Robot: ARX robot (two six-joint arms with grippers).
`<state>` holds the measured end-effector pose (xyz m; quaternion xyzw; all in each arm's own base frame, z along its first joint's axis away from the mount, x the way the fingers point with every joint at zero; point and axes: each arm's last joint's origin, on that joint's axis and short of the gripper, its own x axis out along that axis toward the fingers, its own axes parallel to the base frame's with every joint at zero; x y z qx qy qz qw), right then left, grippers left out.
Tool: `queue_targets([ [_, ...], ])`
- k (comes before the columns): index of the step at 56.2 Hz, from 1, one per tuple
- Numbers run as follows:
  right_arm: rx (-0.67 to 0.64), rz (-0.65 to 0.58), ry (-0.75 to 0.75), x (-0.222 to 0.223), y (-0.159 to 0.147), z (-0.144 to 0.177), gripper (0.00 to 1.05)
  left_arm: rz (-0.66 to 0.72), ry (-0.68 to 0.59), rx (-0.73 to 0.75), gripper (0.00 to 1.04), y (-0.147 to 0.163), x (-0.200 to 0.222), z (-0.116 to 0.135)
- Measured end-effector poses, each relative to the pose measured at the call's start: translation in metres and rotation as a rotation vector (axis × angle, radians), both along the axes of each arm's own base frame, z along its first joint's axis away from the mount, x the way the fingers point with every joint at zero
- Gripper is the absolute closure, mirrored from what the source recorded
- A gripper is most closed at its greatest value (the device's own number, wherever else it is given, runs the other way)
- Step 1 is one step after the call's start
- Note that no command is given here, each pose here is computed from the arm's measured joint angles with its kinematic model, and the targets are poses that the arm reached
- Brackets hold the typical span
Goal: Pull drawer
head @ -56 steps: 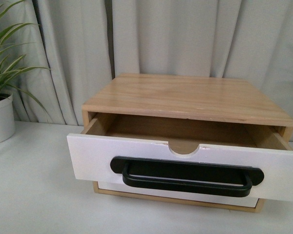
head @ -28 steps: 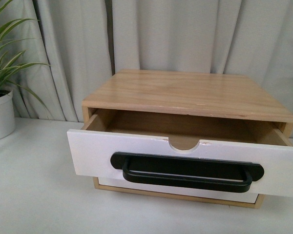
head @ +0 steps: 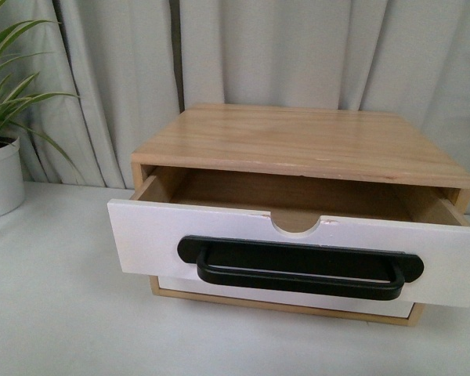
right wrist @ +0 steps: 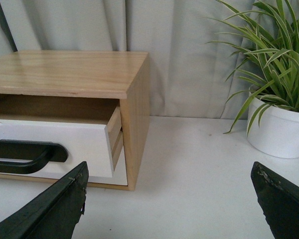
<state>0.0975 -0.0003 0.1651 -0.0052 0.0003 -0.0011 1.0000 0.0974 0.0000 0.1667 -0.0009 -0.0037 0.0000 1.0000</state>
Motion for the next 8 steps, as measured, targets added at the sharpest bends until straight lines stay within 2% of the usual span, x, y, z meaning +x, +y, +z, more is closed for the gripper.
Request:
queue_targets([
  [8, 0.0, 0.0, 0.0, 0.0, 0.0, 0.0, 0.09, 0.0, 0.0, 0.0, 0.06, 0.0, 0.0, 0.0],
])
